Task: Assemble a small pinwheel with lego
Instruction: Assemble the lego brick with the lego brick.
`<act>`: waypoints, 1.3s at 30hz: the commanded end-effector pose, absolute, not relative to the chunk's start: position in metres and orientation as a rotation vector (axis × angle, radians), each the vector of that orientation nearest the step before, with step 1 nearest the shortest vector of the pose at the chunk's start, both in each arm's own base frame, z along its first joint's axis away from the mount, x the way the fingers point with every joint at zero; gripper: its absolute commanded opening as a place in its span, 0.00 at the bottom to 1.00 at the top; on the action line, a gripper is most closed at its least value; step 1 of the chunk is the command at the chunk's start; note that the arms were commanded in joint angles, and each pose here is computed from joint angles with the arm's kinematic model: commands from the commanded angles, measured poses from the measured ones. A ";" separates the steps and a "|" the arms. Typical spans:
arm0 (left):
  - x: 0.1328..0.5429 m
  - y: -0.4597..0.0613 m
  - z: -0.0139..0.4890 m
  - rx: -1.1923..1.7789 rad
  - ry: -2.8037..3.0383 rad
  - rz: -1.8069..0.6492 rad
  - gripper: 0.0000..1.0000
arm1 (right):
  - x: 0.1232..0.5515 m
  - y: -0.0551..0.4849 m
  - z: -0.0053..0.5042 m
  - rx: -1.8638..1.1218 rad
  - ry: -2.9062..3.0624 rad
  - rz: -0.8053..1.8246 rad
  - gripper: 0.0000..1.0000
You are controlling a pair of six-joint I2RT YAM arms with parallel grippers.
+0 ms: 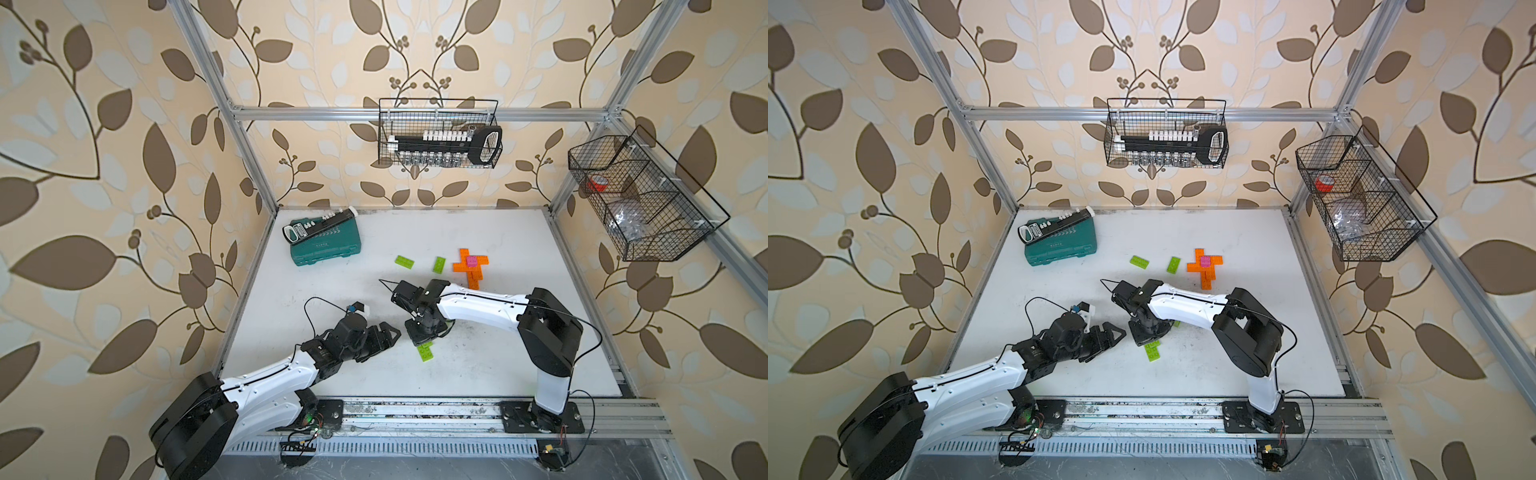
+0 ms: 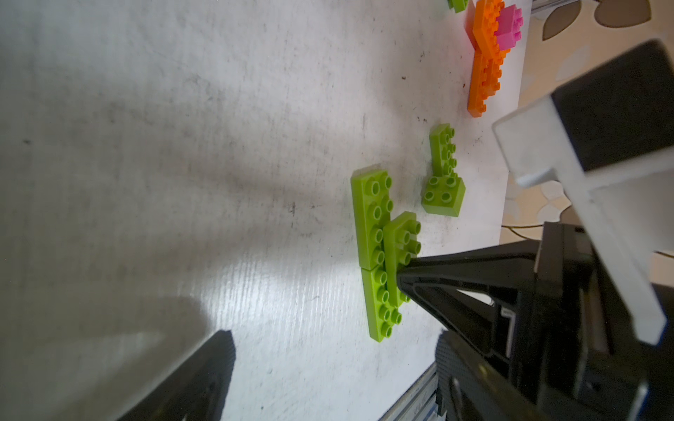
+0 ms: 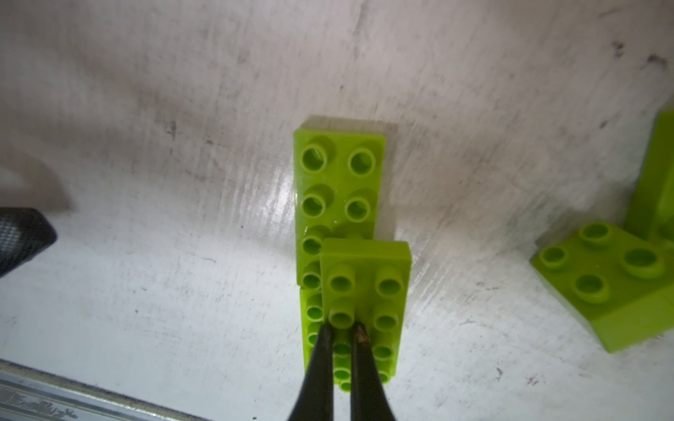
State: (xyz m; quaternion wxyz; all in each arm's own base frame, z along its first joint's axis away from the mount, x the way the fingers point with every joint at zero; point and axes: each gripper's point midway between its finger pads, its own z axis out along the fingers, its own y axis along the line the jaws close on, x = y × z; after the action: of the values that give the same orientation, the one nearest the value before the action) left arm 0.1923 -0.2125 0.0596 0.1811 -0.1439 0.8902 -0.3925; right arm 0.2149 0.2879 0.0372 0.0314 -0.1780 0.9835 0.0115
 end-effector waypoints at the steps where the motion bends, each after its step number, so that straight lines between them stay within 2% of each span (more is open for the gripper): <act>1: 0.197 -0.217 0.069 -0.371 2.493 -1.128 0.88 | 0.208 0.272 0.017 -0.546 3.068 -0.069 0.02; 16: 0.200 -0.219 0.071 -0.339 2.516 -1.086 0.88 | 0.192 0.257 -0.010 -0.524 3.168 -0.152 0.02; 24: 0.203 -0.222 0.073 -0.323 2.526 -1.078 0.88 | 0.198 0.253 -0.003 -0.384 3.146 -0.127 0.00; 34: 0.206 -0.219 0.072 -0.263 2.567 -0.977 0.89 | 0.197 0.246 0.000 -0.484 3.150 -0.205 0.00; 39: 0.205 -0.219 0.070 -0.259 2.570 -0.980 0.89 | 0.202 0.237 0.003 -0.415 3.104 -0.225 0.00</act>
State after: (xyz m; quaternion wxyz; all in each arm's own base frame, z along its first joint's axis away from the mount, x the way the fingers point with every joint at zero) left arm 0.1995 -0.2175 0.0626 0.1762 -0.1033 0.9141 -0.3503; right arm 0.2182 0.2788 0.0326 0.0408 -0.1384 0.9895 0.0085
